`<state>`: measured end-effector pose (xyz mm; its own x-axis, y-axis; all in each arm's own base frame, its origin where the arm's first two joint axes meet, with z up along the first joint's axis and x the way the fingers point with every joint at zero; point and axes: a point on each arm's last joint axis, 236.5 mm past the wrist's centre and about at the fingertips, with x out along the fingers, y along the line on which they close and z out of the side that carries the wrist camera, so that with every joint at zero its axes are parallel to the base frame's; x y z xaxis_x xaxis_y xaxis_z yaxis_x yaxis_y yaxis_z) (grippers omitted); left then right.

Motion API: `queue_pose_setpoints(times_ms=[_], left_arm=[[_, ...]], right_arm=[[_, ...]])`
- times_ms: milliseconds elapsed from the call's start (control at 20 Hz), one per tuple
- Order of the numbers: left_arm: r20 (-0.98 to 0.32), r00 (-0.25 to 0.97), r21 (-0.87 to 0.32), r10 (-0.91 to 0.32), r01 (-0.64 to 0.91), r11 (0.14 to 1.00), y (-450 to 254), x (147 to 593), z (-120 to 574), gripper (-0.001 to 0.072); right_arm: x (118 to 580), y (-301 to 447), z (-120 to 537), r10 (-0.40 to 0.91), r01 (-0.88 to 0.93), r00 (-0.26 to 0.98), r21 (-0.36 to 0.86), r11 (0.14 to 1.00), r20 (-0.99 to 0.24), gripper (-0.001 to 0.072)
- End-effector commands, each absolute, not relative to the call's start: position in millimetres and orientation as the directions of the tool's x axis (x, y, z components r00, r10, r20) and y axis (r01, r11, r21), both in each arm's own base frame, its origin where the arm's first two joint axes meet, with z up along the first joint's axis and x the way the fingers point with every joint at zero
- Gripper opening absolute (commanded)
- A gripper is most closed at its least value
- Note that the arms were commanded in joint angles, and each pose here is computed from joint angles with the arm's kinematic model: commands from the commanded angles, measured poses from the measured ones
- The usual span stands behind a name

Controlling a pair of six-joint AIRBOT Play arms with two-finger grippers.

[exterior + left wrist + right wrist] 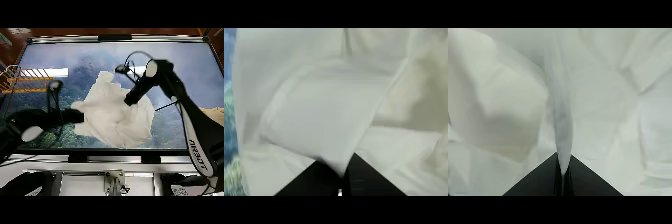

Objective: Fold the shirts.

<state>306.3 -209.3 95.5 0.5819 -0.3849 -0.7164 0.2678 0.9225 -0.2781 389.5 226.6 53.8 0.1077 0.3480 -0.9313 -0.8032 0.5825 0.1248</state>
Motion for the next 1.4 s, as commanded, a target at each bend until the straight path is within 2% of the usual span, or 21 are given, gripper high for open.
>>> queue_pose_setpoints(times_ms=[0, 100, 200, 300, 400, 500, 700, 800, 900, 1000, 1150, 1350], left_arm=[[-0.517, 0.758, -0.264, -0.399, 0.303, 0.916, -184, 348, 227, 0.0050], [-0.328, 0.825, -0.301, -0.460, 0.370, 0.879, -173, 343, 335, 0.0049], [-0.173, 0.823, -0.302, -0.541, 0.479, 0.824, -172, 310, 420, 0.0050], [-0.131, 0.797, -0.273, -0.590, 0.543, 0.794, -171, 271, 462, 0.0050], [-0.207, 0.768, -0.253, -0.606, 0.556, 0.792, -167, 246, 457, 0.0050], [-0.360, 0.721, -0.249, -0.592, 0.538, 0.806, -166, 239, 420, 0.0050], [-0.657, 0.566, -0.249, -0.498, 0.460, 0.852, -166, 261, 316, 0.0050], [-0.775, 0.456, -0.243, -0.437, 0.423, 0.873, -165, 271, 250, 0.0050], [-0.864, 0.328, -0.253, -0.382, 0.374, 0.892, -163, 270, 178, 0.0050], [-0.858, 0.281, -0.331, -0.430, 0.339, 0.881, -181, 276, 128, 0.0051], [-0.756, 0.321, -0.488, -0.570, 0.304, 0.818, -218, 295, 100, 0.0051], [-0.749, 0.327, -0.491, -0.577, 0.311, 0.814, -223, 306, 86, 0.0051]], right_arm=[[426, 217, 197, 0.393, -0.694, 0.473, -0.058, 0.718, -0.789, 0.0077], [429, 199, 303, 0.400, -0.566, 0.701, -0.120, 0.815, -0.590, 0.0077], [407, 185, 398, 0.433, -0.474, 0.834, -0.044, 0.879, -0.341, 0.0077], [363, 180, 453, 0.490, -0.473, 0.850, 0.130, 0.871, -0.195, 0.0076], [327, 186, 467, 0.560, -0.521, 0.810, 0.226, 0.823, -0.174, 0.0076], [311, 187, 439, 0.573, -0.508, 0.763, 0.270, 0.818, -0.299, 0.0076], [303, 182, 304, 0.473, -0.434, 0.539, 0.252, 0.865, -0.697, 0.0076], [306, 167, 241, 0.368, -0.370, 0.439, 0.208, 0.905, -0.820, 0.0076], [309, 159, 189, 0.297, -0.328, 0.368, 0.176, 0.928, -0.881, 0.0076], [312, 178, 150, 0.353, -0.328, 0.316, 0.248, 0.912, -0.880, 0.0076], [321, 202, 114, 0.428, -0.305, 0.288, 0.341, 0.889, -0.857, 0.0076], [334, 207, 83, 0.410, -0.288, 0.237, 0.339, 0.896, -0.881, 0.0076]])
